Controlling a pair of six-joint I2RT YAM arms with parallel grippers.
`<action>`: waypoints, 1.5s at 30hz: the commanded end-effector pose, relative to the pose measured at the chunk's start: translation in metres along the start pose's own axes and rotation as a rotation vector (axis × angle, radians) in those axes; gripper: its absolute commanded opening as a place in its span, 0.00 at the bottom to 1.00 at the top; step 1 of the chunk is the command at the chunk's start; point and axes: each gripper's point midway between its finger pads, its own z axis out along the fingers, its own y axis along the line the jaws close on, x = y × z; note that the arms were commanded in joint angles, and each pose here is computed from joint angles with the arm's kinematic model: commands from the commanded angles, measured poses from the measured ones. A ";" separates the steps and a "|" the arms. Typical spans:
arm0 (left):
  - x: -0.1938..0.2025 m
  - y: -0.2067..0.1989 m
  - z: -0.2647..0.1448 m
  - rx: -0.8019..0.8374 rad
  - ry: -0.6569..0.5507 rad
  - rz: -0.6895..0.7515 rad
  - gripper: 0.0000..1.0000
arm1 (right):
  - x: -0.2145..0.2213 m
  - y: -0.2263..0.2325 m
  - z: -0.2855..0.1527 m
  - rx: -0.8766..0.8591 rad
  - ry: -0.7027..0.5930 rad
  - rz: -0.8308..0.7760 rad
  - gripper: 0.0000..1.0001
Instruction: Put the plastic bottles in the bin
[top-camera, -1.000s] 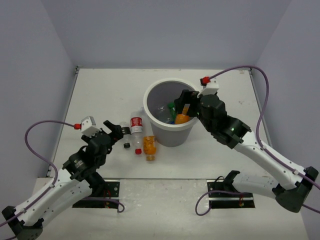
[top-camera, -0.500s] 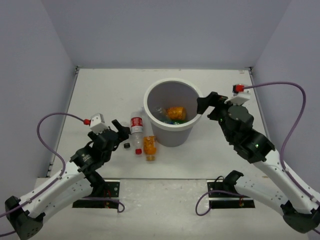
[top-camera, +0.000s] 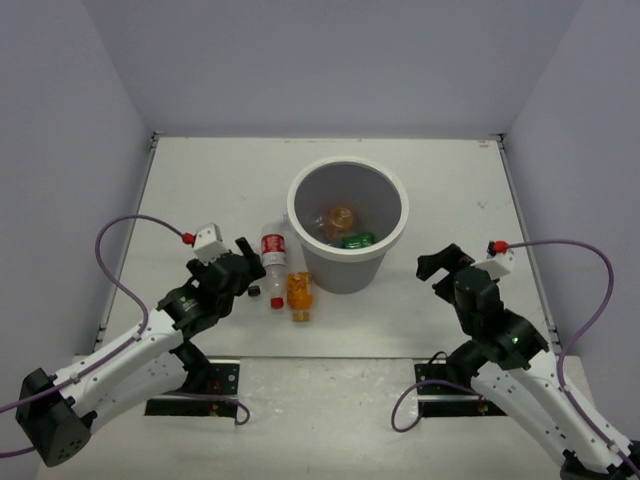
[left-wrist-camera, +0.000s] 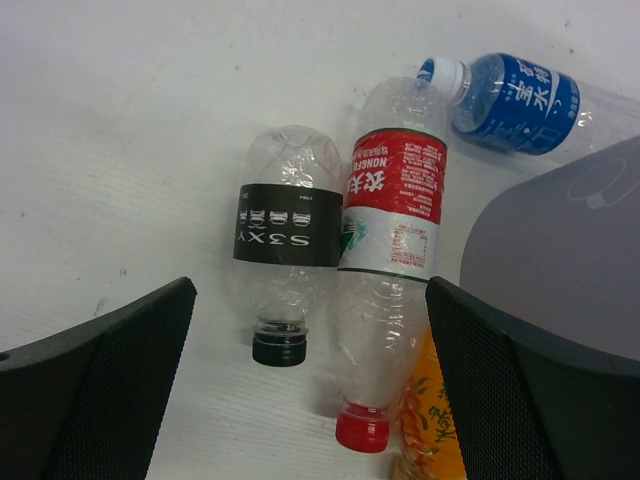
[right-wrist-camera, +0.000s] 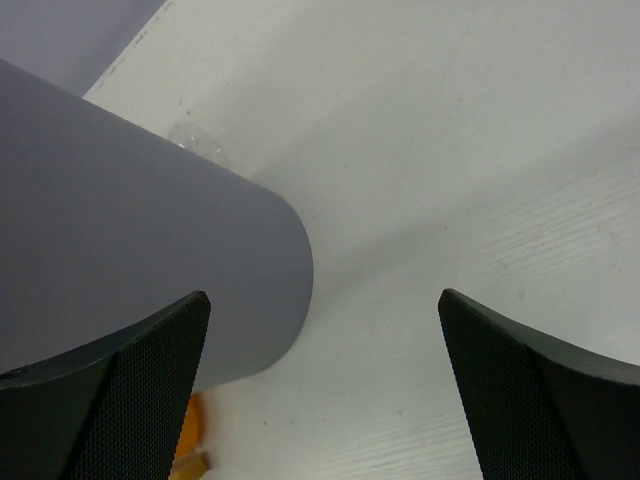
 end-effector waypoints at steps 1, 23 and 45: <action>0.001 -0.005 0.015 -0.005 0.000 -0.040 1.00 | -0.005 0.000 -0.010 -0.065 -0.041 0.158 0.99; 0.050 0.022 0.074 -0.087 0.155 -0.027 0.68 | 0.002 -0.011 -0.011 -0.004 -0.001 0.113 0.99; -0.175 -0.141 -0.113 0.780 -0.293 -0.018 0.18 | -0.004 -0.009 -0.023 -0.064 -0.017 0.122 0.99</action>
